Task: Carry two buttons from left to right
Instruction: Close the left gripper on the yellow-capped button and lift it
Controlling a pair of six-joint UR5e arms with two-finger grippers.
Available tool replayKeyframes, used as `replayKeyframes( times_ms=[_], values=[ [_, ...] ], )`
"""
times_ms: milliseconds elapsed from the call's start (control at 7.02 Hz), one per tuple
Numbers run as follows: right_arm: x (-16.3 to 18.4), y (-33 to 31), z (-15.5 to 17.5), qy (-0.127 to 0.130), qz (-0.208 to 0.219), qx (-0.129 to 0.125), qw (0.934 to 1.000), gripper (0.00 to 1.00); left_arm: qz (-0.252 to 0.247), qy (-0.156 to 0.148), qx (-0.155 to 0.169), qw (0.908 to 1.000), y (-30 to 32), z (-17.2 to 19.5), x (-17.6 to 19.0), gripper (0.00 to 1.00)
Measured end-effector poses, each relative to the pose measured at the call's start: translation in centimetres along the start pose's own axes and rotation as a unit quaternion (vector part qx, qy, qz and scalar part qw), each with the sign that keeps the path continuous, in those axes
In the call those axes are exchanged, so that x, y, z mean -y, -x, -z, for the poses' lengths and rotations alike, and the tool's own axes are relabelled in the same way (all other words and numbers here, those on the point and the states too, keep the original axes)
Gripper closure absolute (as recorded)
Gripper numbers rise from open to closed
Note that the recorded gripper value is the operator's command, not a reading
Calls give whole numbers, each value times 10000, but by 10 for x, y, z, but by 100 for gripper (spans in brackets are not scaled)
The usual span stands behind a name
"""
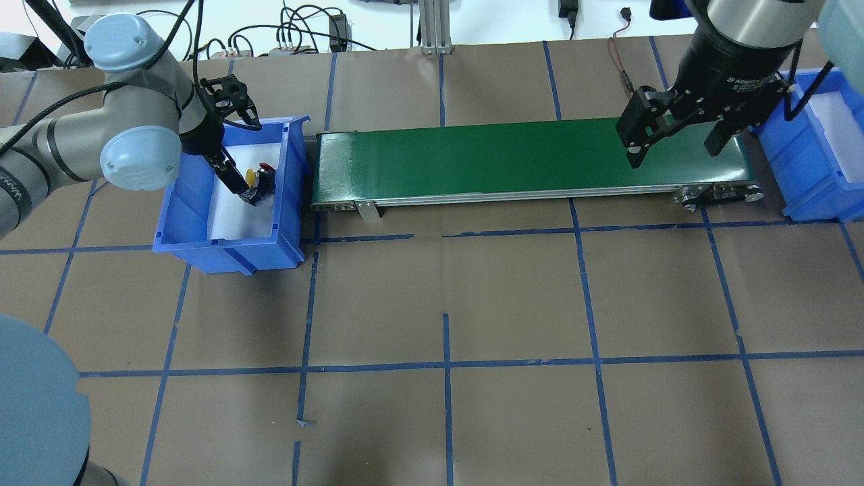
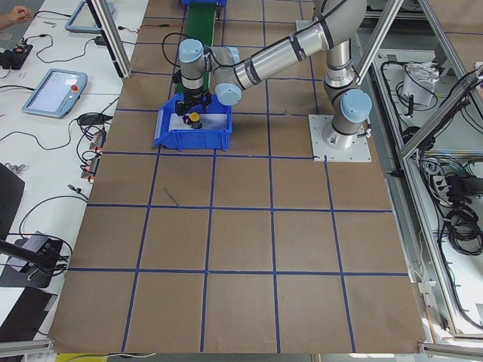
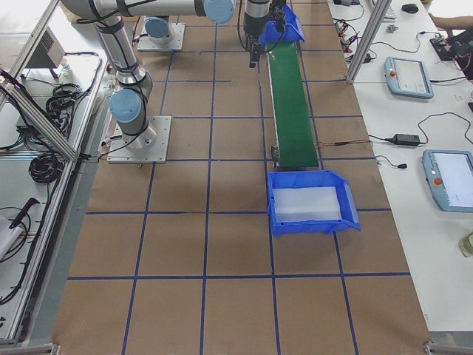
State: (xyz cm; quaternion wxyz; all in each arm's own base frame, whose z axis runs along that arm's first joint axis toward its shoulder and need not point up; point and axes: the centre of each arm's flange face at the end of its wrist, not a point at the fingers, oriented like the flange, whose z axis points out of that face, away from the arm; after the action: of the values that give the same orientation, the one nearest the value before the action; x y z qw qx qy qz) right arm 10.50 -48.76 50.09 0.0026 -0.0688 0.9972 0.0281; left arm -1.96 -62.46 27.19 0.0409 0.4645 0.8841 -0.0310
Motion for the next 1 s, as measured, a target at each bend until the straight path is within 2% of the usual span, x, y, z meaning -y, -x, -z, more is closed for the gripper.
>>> replayKeyframes(
  times_ms=[855,997],
  values=[
    [0,0,-2,32,6,5,10000,0,-33,-84,105,9999,1,-18,18,0],
    [0,0,-2,35,6,4,10000,0,-65,-88,115,9999,-2,-17,22,8]
  ],
)
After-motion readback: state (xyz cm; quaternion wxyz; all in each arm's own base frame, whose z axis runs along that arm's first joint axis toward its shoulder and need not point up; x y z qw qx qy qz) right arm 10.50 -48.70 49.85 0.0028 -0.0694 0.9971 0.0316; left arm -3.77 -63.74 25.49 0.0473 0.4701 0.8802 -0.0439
